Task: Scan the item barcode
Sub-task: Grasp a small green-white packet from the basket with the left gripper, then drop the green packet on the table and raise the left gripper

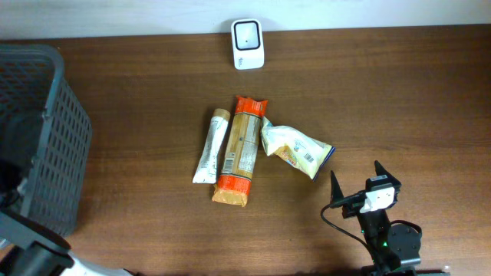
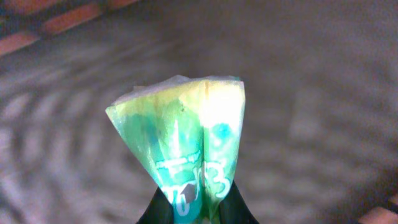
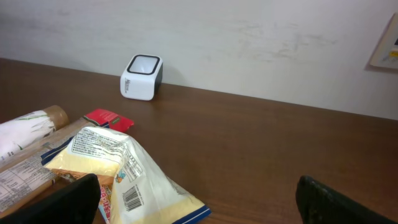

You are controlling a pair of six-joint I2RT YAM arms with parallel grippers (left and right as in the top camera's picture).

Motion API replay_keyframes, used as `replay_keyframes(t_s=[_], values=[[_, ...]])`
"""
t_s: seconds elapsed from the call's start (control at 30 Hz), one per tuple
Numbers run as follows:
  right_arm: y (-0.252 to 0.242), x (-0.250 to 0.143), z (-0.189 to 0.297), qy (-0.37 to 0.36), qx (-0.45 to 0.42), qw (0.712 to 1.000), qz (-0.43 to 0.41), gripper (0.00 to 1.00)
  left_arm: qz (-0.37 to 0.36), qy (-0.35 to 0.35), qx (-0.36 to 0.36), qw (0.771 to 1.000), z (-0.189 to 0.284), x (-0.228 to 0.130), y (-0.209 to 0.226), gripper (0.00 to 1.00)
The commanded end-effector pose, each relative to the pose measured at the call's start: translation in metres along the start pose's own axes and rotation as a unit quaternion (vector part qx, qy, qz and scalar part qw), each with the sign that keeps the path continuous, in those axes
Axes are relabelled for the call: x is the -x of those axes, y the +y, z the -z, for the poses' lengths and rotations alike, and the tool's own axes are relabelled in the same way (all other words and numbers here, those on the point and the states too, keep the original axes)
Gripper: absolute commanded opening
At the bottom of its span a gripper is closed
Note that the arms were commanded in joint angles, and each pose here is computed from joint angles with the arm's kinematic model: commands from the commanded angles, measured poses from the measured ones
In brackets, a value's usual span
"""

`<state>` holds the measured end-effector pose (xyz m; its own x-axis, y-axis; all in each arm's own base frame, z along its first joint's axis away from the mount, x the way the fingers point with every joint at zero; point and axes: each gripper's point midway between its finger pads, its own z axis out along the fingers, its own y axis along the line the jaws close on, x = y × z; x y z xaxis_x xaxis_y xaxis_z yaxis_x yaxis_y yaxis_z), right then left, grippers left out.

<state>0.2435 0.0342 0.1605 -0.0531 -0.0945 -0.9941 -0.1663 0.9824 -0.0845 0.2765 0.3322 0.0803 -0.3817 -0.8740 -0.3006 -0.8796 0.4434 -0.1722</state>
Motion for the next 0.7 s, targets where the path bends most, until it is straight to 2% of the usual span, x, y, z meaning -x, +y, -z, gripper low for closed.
replay_keyframes(t_s=[0.0, 0.1, 0.17, 0.2, 0.27, 0.37, 0.43, 0.53, 0.6, 0.67], values=[[0.000, -0.003, 0.000, 0.001, 0.000, 1.000, 0.002, 0.99, -0.083, -0.125, -0.154, 0.977, 0.105, 0.034, -0.094, 0.00], [0.000, -0.003, 0.000, 0.001, 0.000, 1.000, 0.002, 0.99, -0.156, -0.228, -0.213, 0.937, 0.195, 0.035, -0.154, 0.00], [0.000, -0.003, 0.000, 0.001, 0.000, 1.000, 0.002, 0.99, -0.228, -0.289, -0.255, 0.894, 0.255, 0.013, -0.199, 0.00], [0.000, -0.003, 0.000, 0.001, 0.000, 1.000, 0.002, 0.99, -0.274, -0.304, -0.278, 0.869, 0.280, -0.011, -0.223, 0.00], [0.000, -0.003, 0.000, 0.001, 0.000, 1.000, 0.002, 0.99, -0.354, -0.275, -0.308, 0.839, 0.289, -0.067, -0.259, 0.00], [0.000, -0.003, 0.000, 0.001, 0.000, 1.000, 0.002, 0.99, -0.419, -0.156, -0.307, 0.840, 0.243, -0.145, -0.282, 0.00], [0.000, -0.003, 0.000, 0.001, 0.000, 1.000, 0.002, 0.99, -0.485, -0.068, -0.294, 0.821, 0.191, -0.206, -0.294, 0.00], [0.000, -0.003, 0.000, 0.001, 0.000, 1.000, 0.002, 0.99, -0.546, 0.040, -0.260, 0.795, 0.117, -0.271, -0.298, 0.00], [0.000, -0.003, 0.000, 0.001, 0.000, 1.000, 0.002, 0.99, -0.568, 0.085, -0.241, 0.783, 0.083, -0.296, -0.298, 0.00], [0.000, -0.003, 0.000, 0.001, 0.000, 1.000, 0.002, 0.99, -0.585, 0.116, -0.185, 0.781, 0.043, -0.311, -0.288, 0.00]])
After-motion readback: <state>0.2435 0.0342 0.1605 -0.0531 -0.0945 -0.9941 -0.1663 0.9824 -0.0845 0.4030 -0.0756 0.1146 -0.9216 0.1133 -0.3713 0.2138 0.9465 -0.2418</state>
